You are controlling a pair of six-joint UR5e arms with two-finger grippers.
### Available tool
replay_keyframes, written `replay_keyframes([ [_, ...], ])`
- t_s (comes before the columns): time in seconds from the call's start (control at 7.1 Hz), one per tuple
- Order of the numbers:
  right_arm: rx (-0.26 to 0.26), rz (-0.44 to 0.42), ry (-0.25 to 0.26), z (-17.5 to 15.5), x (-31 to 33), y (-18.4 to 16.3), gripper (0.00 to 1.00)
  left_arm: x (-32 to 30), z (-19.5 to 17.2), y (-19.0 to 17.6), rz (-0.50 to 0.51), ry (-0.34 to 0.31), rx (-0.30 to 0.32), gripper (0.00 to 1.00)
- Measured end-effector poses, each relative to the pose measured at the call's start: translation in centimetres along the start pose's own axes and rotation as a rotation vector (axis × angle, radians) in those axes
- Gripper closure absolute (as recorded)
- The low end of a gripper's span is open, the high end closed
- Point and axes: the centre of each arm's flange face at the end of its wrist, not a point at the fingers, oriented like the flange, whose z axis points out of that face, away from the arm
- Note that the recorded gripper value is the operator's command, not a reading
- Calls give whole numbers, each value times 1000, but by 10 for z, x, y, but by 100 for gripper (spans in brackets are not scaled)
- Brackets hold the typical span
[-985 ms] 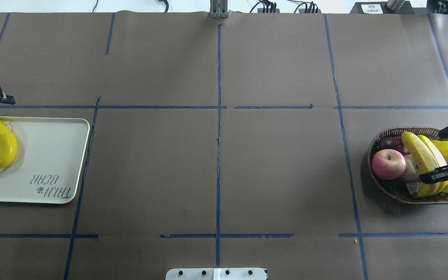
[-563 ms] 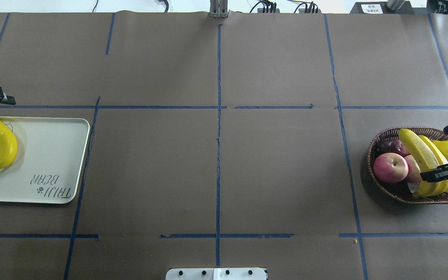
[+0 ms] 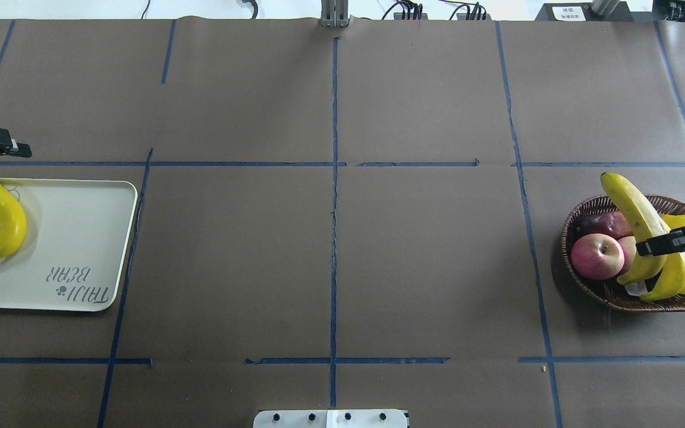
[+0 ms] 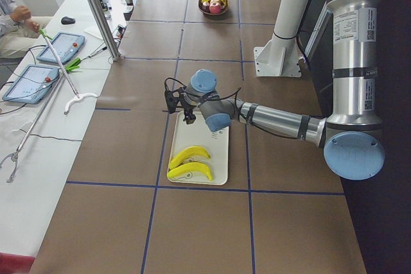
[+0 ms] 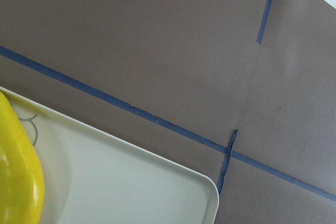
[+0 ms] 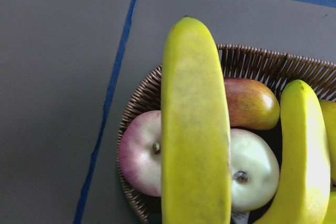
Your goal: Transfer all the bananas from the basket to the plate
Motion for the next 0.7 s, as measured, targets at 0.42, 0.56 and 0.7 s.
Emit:
replay_keyframes([
  [0.42, 53, 15, -128, 3, -71, -64, 100, 86, 22, 18, 91, 158, -47, 0],
  [0.56, 59, 44, -175, 8, -107, -81, 100, 120, 29, 26, 69, 203, -73, 0],
  [0.7, 65, 77, -226, 13, -151, -96, 100, 154, 38, 39, 39, 242, -110, 0],
])
